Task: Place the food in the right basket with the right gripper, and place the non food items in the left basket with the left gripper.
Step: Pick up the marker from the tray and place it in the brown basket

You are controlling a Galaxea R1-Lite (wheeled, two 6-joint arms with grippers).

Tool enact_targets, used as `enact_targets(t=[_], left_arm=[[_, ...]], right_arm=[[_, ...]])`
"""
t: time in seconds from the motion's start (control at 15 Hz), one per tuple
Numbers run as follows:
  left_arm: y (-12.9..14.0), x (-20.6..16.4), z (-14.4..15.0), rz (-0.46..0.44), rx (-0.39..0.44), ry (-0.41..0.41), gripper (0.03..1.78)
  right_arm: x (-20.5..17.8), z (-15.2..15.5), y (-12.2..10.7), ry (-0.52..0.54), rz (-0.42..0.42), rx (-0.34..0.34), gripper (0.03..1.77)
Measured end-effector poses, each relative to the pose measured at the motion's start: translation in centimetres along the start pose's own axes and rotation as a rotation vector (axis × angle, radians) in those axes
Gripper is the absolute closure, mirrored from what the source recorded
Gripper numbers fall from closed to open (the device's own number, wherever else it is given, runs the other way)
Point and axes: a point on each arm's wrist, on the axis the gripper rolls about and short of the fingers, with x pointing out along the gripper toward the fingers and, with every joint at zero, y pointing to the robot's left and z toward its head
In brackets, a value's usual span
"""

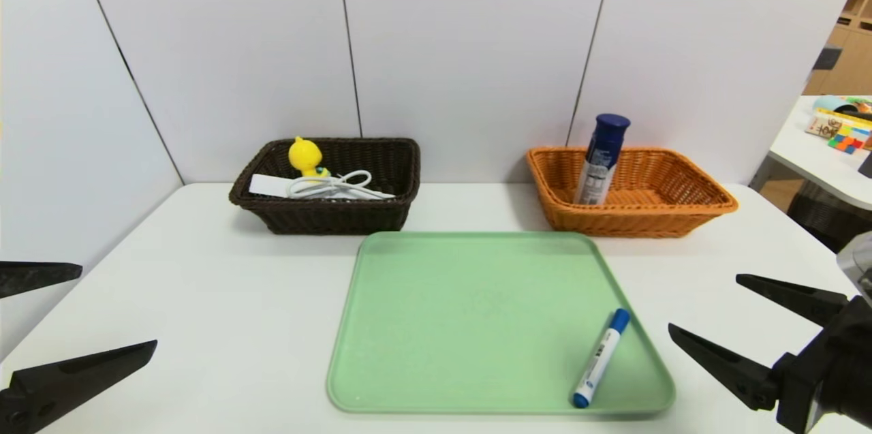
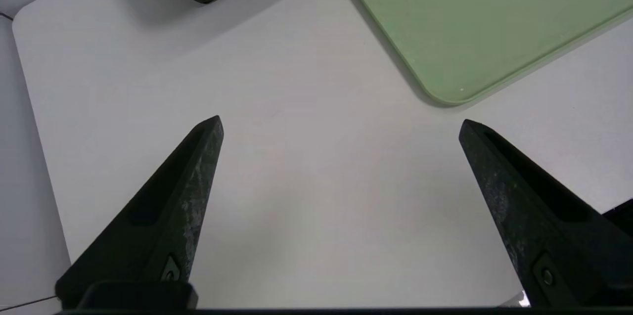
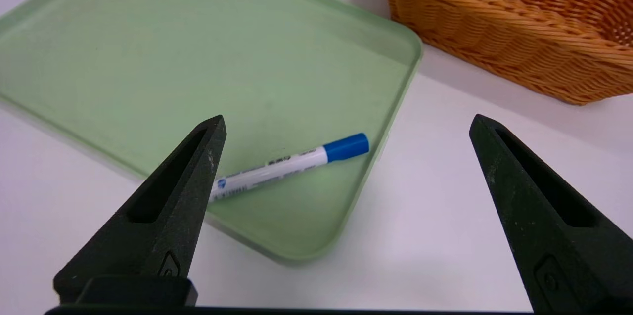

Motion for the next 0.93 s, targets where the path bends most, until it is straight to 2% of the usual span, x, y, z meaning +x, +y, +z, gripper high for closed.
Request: enact_targets(t=[0.2,0.4,0.53,0.67,0.93], left_arm=[[0.0,-0.4,-0.3,0.000,-0.001,-0.008,0.12],[-0.1,-0.6,-0.8,0.001,-0.001,-0.007,0.12],[-0.1,-0.7,-1.1,0.001,-0.001,-0.006,0.12],[-0.1,-0.7,-1.3,0.002,-0.002,-0.007,0.12],[-0.1,-0.8,-1.3,-0.005,0.000,-0.011,0.12]], right_arm=[[1.3,1.9,0.2,0.035,-0.087,0.072,0.10],[1.7,4.2,1.2,0.114,-0.102,0.175,0.10],[1.5,5.1,1.7,0.203,-0.099,0.245,0.10],[1.4,5.1,2.1,0.274,-0.102,0.253,0.10],[1.5,5.4,2.6,0.271,-0.055,0.206,0.10]])
